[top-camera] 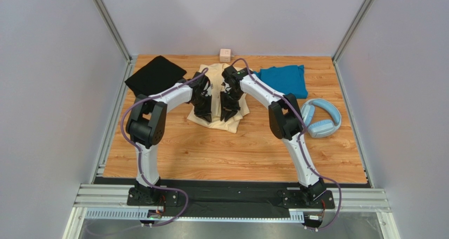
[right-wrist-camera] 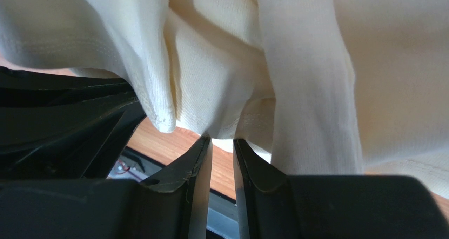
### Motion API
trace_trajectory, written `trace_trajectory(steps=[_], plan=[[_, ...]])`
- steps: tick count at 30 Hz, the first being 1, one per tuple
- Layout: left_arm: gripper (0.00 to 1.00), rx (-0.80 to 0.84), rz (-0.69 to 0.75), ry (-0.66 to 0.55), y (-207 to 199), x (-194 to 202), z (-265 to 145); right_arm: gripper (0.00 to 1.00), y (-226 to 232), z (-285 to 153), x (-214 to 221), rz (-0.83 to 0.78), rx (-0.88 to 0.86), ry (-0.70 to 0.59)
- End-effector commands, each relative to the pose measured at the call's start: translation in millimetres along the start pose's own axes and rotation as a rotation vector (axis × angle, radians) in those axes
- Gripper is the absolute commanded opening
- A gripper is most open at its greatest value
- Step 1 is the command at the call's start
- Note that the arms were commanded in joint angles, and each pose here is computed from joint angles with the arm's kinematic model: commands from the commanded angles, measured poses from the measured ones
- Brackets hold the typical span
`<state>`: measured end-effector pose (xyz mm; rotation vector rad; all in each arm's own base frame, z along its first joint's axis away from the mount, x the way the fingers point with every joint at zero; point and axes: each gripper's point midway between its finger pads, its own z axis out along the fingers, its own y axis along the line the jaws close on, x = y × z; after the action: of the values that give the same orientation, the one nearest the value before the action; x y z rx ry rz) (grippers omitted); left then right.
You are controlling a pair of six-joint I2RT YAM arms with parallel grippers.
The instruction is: Fold and stack the t-shirts
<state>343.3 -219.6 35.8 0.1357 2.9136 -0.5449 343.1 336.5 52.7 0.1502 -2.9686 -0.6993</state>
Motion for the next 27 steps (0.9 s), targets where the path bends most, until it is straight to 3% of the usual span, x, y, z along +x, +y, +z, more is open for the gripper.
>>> trace_trajectory(steps=[1, 2, 10, 13, 21, 25, 27], plan=[[0.05, -0.006, 0.046, -0.016, -3.1, -2.7, 11.0, 0.26, 8.2, 0.5, -17.7, -0.052, 0.052, -0.115], [0.0, -0.015, 0.048, -0.011, -1.6, 0.1, 14.4, 0.25, 8.1, -0.3, -21.6, -0.045, 0.062, -0.137], [0.0, -0.069, 0.023, 0.044, 11.9, 24.2, 30.7, 0.16, 1.1, 8.8, -58.0, -0.053, 0.142, -0.263], [0.0, -0.084, 0.02, 0.065, 18.4, 34.8, 33.0, 0.0, -1.8, 8.4, -68.7, -0.04, 0.168, -0.308], [0.0, -0.122, 0.009, 0.107, 32.3, 61.5, 30.6, 0.01, 0.0, 8.3, -72.1, -0.057, 0.158, -0.316], [0.0, -0.134, 0.008, 0.118, 34.9, 64.7, 29.7, 0.37, 4.8, -20.7, -48.8, -0.119, 0.138, -0.307], [0.0, -0.139, 0.002, 0.121, 36.1, 65.3, 31.4, 0.44, 14.0, -46.7, -39.2, -0.171, 0.124, -0.349]])
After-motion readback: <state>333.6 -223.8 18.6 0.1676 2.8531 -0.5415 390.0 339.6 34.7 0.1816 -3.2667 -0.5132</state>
